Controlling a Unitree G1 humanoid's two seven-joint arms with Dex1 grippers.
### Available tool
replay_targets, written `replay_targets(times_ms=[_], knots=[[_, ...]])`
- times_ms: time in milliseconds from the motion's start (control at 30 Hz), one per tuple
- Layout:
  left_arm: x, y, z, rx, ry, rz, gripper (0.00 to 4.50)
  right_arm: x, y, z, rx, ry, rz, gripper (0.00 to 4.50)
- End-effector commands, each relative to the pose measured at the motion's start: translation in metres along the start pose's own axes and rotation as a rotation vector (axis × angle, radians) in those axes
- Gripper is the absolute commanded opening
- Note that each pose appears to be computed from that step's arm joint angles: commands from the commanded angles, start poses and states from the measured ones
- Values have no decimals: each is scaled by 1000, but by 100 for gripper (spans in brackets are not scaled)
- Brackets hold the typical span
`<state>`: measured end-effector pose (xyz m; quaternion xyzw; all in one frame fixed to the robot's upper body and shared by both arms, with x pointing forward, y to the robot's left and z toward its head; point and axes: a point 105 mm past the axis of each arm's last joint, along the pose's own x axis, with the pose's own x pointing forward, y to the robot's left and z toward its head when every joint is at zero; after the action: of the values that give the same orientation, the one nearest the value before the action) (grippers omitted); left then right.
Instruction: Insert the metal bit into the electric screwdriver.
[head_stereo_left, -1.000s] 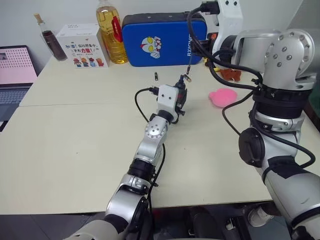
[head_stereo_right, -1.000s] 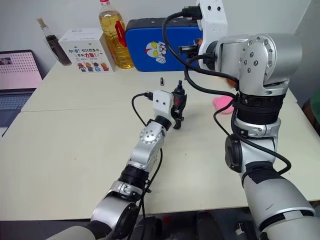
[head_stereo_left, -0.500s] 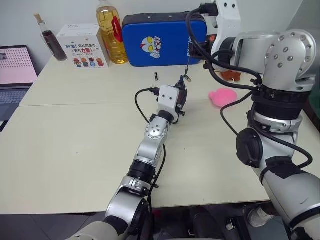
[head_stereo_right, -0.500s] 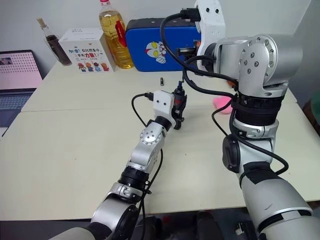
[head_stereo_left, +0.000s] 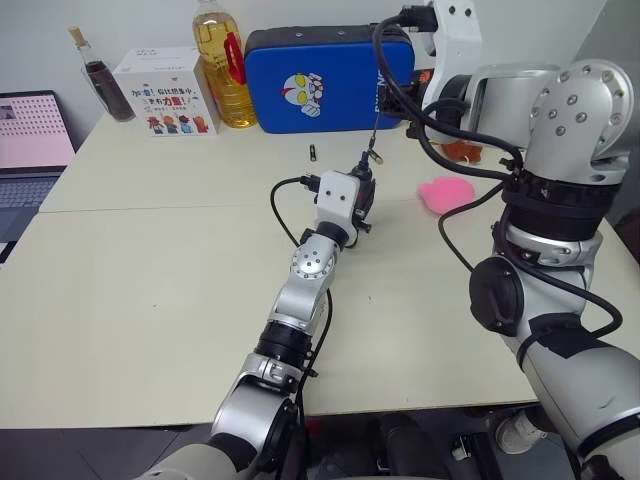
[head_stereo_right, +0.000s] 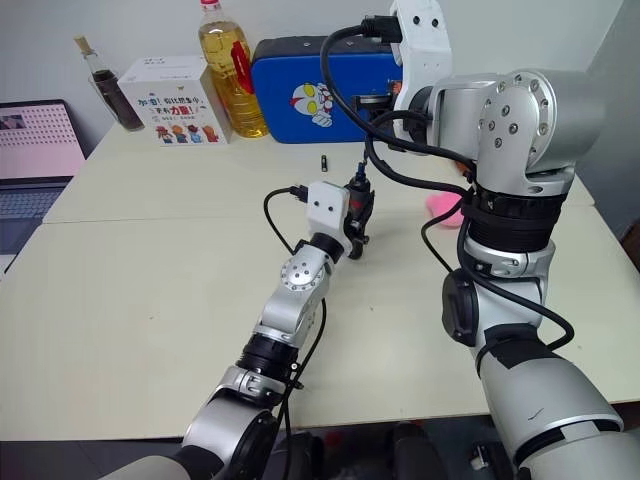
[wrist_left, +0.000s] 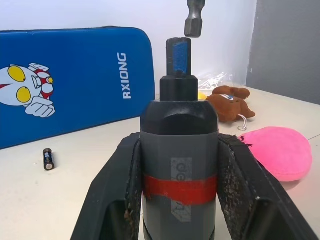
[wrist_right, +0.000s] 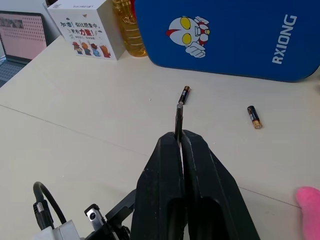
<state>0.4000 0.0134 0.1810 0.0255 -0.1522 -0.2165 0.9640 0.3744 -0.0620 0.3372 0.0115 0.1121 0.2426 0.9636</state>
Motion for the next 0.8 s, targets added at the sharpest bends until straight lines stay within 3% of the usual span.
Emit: replay_targets(times_ms=[33, 800], knots=[[-1, -8, -1, -4, 8, -24, 165, -11, 7, 23, -25, -90, 13, 9], [-2, -7, -2, -5, 11, -20, 165, -7, 14, 21, -21, -72, 47, 9]])
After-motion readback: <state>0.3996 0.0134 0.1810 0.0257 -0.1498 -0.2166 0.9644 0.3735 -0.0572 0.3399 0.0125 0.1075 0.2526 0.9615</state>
